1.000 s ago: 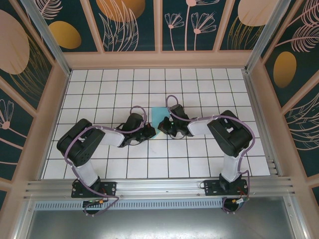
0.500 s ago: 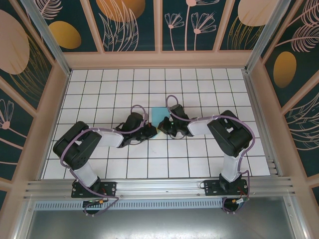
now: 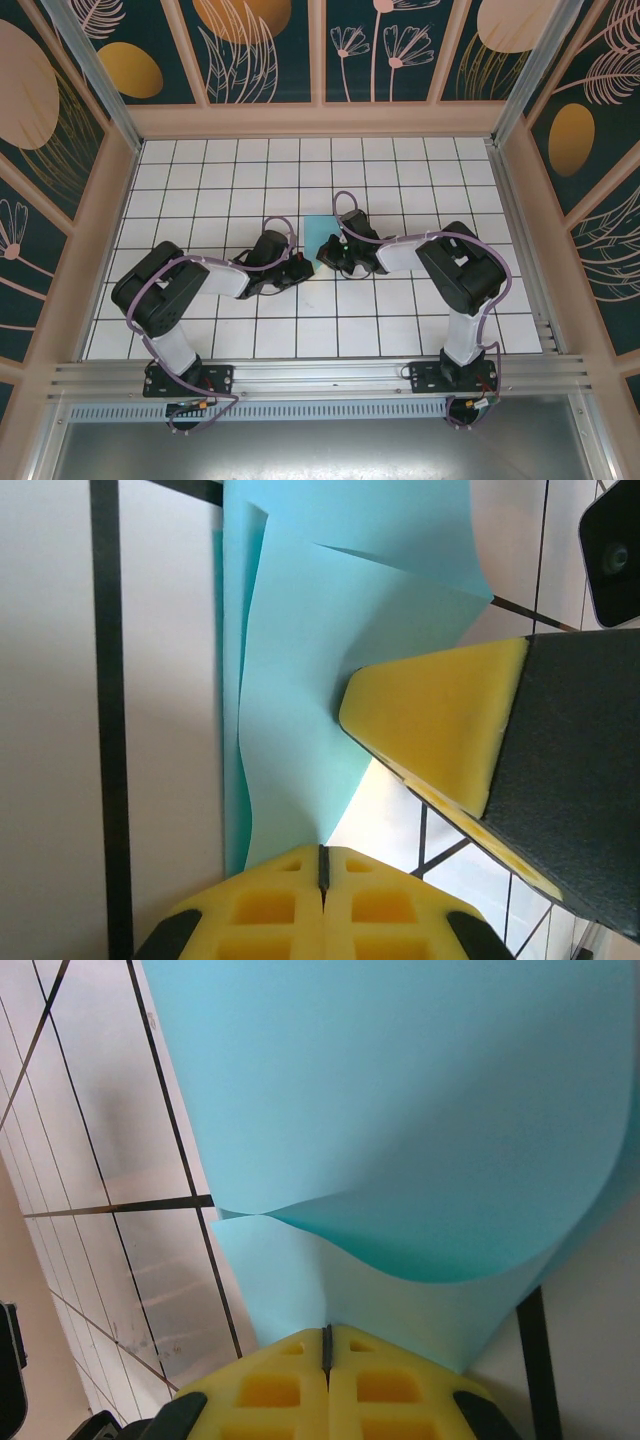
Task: Fold a paper plane with a square sheet of paper (pick it up from the middle)
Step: Third fold the triangle at the center of the table.
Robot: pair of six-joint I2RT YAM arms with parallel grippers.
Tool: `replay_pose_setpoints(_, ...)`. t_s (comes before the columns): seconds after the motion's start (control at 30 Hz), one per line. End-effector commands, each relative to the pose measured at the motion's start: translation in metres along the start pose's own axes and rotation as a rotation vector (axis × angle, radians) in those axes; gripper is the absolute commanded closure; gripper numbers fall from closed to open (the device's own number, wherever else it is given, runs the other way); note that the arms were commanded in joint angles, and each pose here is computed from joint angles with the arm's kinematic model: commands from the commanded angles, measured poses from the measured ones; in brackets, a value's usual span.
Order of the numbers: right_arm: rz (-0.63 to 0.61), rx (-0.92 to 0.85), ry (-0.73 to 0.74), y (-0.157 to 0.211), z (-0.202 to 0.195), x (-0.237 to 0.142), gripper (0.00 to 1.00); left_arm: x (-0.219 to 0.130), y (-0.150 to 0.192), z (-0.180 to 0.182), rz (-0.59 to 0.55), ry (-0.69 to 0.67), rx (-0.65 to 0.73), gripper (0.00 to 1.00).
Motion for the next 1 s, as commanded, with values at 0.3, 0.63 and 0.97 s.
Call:
replay_pose_setpoints(0.3, 0.047, -0.090, 0.067, 0.004, -0.004, -0.005, 0.99, -0.003, 0.007, 0.014, 0.005, -0.033, -0.019, 0.96)
replay_pose_setpoints(0.63, 0.068, -0.092, 0.067, 0.008, -0.006, -0.002, 0.99, -0.008, -0.007, -0.007, -0.050, -0.006, 0.019, 0.96)
replay_pose_setpoints(0.97, 0.060, -0.153, 0.026, 0.002, 0.008, -0.004, 0.99, 0.004, 0.005, 0.028, 0.005, -0.112, -0.025, 0.99)
Point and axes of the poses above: each hand's point on the last joint's axis, 136 mm out from that joint toward the fingers, its own x axis out along the fingers, its own z axis along the line the jaws close on, y = z × x, the point moved 1 cm from there along -x, back along the fingers, and after that the axes turned 9 degrees about -x, right-handed, at the moved point
